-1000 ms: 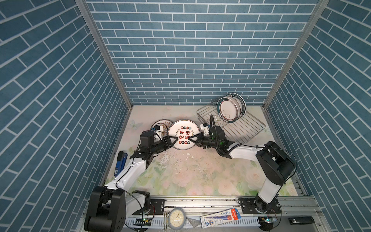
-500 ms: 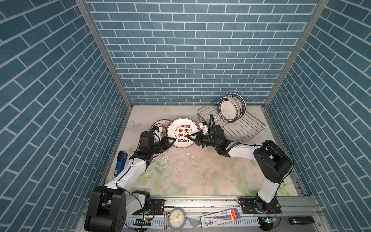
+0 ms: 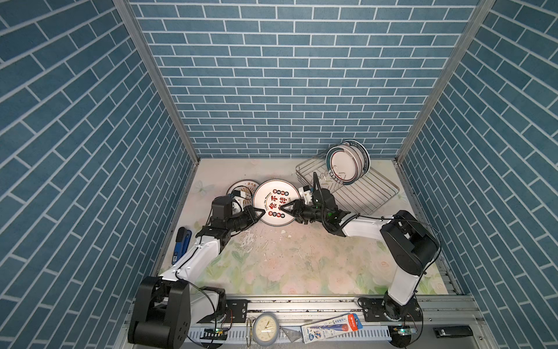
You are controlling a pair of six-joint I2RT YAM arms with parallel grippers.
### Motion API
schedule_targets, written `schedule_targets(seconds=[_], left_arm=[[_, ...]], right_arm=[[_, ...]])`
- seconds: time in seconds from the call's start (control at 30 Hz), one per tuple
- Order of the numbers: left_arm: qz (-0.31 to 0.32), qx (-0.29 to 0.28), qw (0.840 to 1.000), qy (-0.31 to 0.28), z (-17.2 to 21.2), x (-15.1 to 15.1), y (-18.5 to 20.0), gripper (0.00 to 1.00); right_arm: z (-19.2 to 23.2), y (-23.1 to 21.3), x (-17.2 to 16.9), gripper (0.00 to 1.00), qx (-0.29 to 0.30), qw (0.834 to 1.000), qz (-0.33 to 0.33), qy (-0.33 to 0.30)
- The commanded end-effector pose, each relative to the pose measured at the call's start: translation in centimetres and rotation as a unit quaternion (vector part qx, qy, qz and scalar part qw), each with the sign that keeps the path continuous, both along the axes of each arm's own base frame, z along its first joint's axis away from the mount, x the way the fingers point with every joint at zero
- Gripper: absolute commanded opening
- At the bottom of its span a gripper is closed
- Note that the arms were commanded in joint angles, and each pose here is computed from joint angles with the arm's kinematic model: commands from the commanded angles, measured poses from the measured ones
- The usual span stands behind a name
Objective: Unload the plates from the dish rack
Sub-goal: 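Close the left gripper on the red-lettered plate rim held by the right gripper, then open the right gripper and withdraw it to the rack while the left carries the plate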
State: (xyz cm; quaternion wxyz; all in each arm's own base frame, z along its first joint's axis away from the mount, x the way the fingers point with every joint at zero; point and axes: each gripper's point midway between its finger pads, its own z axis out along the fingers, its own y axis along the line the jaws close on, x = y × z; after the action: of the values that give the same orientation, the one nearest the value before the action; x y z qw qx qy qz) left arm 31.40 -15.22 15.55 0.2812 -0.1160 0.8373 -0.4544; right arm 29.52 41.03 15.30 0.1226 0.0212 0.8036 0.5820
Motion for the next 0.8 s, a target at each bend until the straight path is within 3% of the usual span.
schedule_targets(seconds=[0.0, 0.13, 0.2, 0.33, 0.37, 0.4, 0.6, 0.77], left_arm=[[-0.007, 0.027, 1.0, 0.006, 0.0, -0.4, 0.2, 0.0], [0.001, 0.031, 0.999, 0.018, 0.0, -0.5, 0.5, 0.0], [0.004, 0.029, 0.999, 0.021, -0.1, -0.5, 0.6, 0.0], [0.011, 0.017, 0.999, 0.033, -0.1, -0.6, 0.8, 0.0], [0.011, 0.015, 0.999, 0.035, 0.0, -0.6, 0.8, 0.0], [0.013, 0.016, 0.999, 0.037, 0.0, -0.7, 0.9, 0.0], [0.029, 0.009, 0.999, 0.039, 0.8, -1.2, 1.7, 0.0], [0.038, 0.013, 0.998, 0.052, 0.5, -2.0, 2.4, 0.0]], right_arm=[[4.6, 1.3, 1.0, 0.52, 0.042, 0.997, 0.005, -0.059], [4.2, 1.0, 1.0, 0.59, 0.033, 0.998, 0.0, -0.057], [3.9, 0.9, 1.0, 0.78, 0.024, 0.998, -0.003, -0.054], [3.8, 0.8, 1.2, 0.8, 0.012, 0.998, -0.006, -0.059], [3.6, 0.7, 1.3, 0.85, 0.004, 0.998, -0.006, -0.06], [3.3, 0.6, 1.4, 0.98, -0.005, 0.998, -0.008, -0.06], [1.0, -1.4, 1.9, 0.99, -0.11, 0.991, -0.027, -0.077], [-0.1, -5.2, 2.5, 0.99, -0.255, 0.959, -0.049, -0.113]])
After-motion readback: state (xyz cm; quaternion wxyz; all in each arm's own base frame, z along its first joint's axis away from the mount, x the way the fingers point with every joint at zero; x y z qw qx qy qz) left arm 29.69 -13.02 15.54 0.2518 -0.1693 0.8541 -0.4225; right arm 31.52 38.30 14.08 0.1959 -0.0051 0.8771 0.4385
